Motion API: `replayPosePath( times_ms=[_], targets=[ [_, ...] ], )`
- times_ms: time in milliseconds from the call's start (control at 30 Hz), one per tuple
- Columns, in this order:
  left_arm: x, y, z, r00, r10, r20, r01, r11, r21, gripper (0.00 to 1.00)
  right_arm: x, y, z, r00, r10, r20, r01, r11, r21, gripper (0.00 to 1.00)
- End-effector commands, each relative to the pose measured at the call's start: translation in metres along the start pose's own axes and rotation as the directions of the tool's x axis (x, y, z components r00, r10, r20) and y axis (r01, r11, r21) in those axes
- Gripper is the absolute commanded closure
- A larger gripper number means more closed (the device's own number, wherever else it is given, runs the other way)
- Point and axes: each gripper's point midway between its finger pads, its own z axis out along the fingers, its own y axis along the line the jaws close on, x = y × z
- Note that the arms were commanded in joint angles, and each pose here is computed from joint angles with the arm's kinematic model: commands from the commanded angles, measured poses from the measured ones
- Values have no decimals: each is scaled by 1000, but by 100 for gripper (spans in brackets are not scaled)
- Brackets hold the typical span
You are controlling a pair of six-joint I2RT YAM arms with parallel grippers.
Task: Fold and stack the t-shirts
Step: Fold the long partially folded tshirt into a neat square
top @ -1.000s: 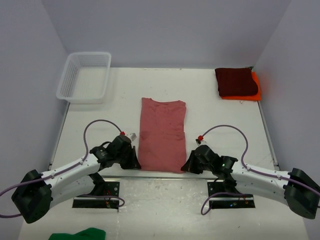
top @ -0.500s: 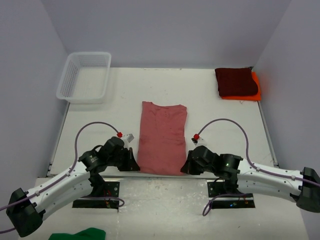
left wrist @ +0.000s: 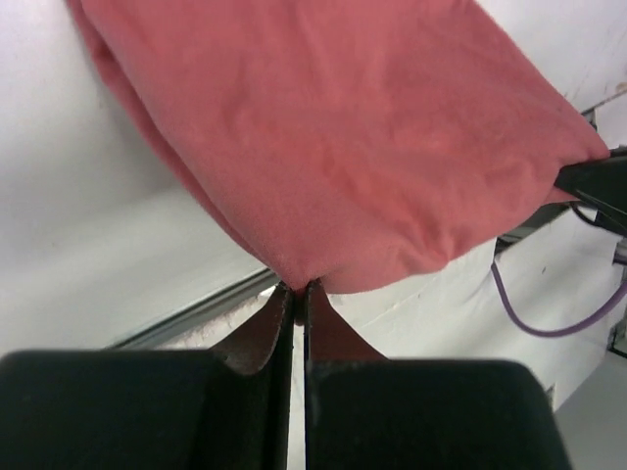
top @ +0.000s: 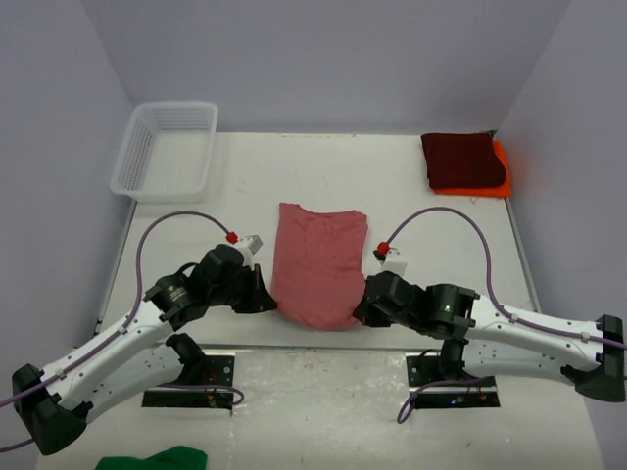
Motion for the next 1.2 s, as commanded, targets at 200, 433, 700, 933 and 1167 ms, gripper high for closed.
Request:
replayPosePath(
  times_ms=[200, 433, 700, 933, 1167],
  targets=[
    [-134, -16, 24, 981, 80, 179, -54, 988, -144, 100, -126, -14, 8, 983, -67, 173, 33, 981, 192, 100],
    [-226, -3, 41, 960, 84, 266, -28, 978, -207, 100, -211, -14, 36, 980, -96, 173, 60, 977, 203, 100],
    [-288, 39, 112, 973, 62, 223, 4, 959, -284, 100, -269, -34, 117, 993, -94, 70, 79, 977, 198, 100],
    [-335, 89, 166, 959, 102, 266, -13, 948, -318, 88, -335, -69, 186, 989, -132, 63, 111, 957, 267, 68],
    [-405, 78, 94, 845, 301, 442, -44, 863, -503, 48, -392, -93, 153, 954, -227, 198, 122, 891, 437, 33]
  ],
)
